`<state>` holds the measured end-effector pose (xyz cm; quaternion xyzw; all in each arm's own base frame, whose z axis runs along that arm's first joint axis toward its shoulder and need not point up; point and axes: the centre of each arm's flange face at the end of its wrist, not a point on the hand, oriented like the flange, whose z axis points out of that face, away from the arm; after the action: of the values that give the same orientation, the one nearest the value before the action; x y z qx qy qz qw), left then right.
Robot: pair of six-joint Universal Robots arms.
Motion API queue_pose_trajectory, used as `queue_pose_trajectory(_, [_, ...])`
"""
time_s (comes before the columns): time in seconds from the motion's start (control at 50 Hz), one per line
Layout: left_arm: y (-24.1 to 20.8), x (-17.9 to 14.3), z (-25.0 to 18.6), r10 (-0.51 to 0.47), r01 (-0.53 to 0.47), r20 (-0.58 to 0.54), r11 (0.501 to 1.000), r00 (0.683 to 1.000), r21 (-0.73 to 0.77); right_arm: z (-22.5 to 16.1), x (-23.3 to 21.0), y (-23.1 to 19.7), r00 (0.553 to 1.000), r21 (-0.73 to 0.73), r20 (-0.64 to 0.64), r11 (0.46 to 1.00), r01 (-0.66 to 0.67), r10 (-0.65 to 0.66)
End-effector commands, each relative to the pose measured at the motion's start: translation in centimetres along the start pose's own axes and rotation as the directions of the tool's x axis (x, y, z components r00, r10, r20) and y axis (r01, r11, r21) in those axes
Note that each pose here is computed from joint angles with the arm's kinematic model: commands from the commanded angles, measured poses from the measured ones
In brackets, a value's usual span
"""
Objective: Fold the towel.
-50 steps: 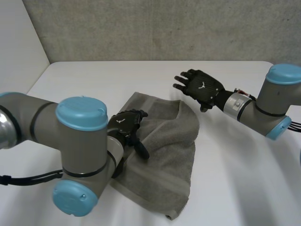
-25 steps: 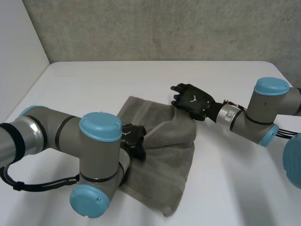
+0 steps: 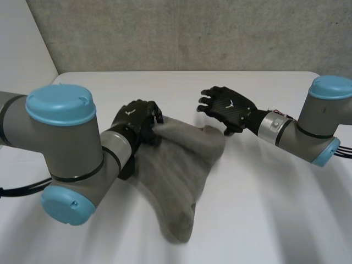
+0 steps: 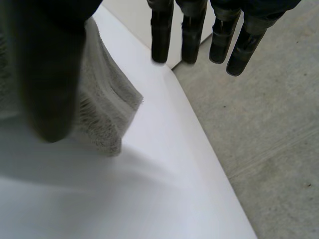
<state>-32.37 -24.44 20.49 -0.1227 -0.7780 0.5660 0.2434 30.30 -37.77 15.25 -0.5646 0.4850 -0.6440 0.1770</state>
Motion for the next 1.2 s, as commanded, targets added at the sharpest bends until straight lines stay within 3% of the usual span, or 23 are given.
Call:
queue_pose_trajectory(0.02, [2.0,-0.4,-0.3,0.005,-0.004,0.015,0.998,1.000,-0.065,-0.2,-1.0,0.7,0.999,-0.020,0.018,0.999,-0.026,0.026])
queue_pose_trajectory(0.32, [3.6,-1.2,-1.0,0.103,-0.099,0.028,0.987,0.994,-0.129,0.8,-1.5,2.9,0.999,-0.023,0.026,0.999,-0.034,0.034])
queue_pose_trajectory(0.78, [4.3,-1.2,-1.3,0.106,-0.102,0.022,0.983,0.994,-0.153,1.9,-3.1,4.0,0.996,0.001,0.076,0.999,-0.046,0.046])
queue_pose_trajectory(0.92, [3.8,-0.9,-1.3,0.103,-0.102,-0.003,0.985,0.995,-0.141,1.9,-2.5,2.0,0.995,0.043,0.092,0.999,-0.026,0.022])
queue_pose_trajectory(1.04, [1.2,-2.1,-0.6,0.091,-0.089,0.029,0.994,0.995,-0.070,1.0,1.0,-2.9,0.999,0.087,0.017,0.995,0.041,-0.043])
queue_pose_trajectory(1.2, [-5.1,-2.1,0.0,0.081,-0.080,0.001,0.990,0.997,0.114,-1.6,6.9,-10.7,0.979,0.126,-0.203,0.991,0.038,-0.011])
